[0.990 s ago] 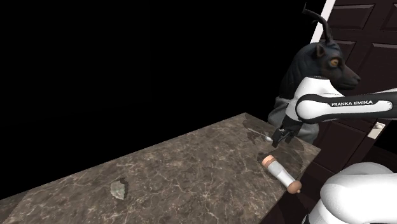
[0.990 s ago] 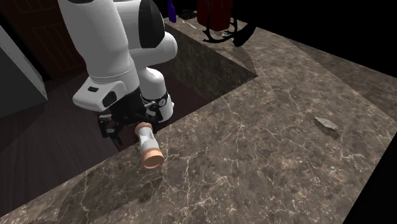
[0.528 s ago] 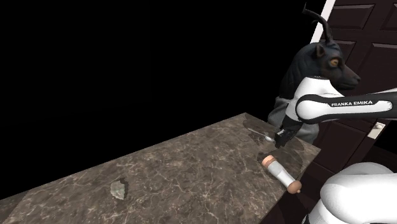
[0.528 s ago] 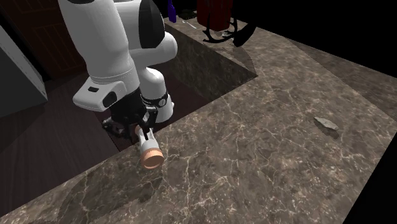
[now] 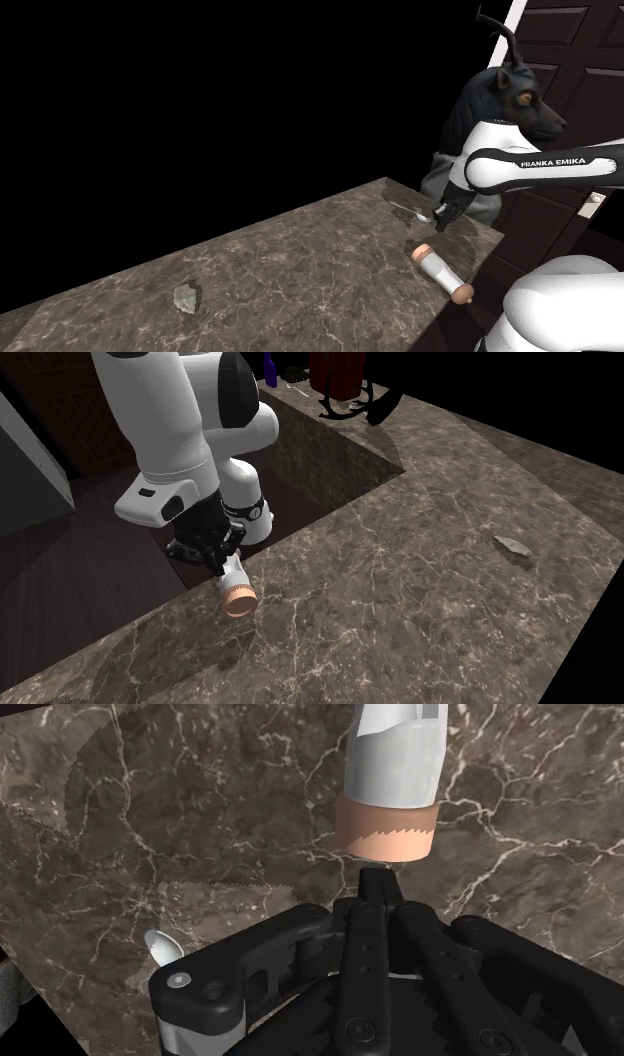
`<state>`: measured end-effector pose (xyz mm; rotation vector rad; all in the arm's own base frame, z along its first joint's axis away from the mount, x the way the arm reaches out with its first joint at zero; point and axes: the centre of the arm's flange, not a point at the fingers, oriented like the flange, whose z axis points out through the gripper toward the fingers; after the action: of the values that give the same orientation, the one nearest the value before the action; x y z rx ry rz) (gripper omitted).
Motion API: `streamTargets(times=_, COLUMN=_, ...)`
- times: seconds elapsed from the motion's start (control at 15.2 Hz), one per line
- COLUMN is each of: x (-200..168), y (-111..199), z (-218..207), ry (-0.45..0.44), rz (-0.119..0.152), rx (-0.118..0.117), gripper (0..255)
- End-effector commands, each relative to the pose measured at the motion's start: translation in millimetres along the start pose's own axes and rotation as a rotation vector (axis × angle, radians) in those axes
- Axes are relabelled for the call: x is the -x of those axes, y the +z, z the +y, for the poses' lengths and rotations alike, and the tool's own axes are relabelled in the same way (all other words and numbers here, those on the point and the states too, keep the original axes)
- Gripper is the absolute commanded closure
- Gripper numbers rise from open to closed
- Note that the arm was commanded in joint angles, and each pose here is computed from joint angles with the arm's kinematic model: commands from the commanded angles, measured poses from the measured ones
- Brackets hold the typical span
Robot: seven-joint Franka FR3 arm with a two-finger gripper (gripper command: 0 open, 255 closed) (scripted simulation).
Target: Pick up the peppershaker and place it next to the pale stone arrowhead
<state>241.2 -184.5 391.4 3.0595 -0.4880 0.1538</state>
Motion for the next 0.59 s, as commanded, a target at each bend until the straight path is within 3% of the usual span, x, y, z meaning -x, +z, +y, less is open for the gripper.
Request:
streamTargets(times=0.0, x=0, y=0, z=0, ry=0.0, rz=0.0, rx=0.0, gripper=0)
streamTargets(times=0.4, x=25, y=77, z=34, ry=-0.009, rz=-0.04, rx=-0.236, gripper=0)
streamTargets(times=0.46, x=28, y=88, z=37, ry=-0.01, rz=-0.045, rx=-0.267, gripper=0)
streamTargets(times=0.53, x=28, y=93, z=36, ry=-0.01, rz=-0.045, rx=-0.267, gripper=0)
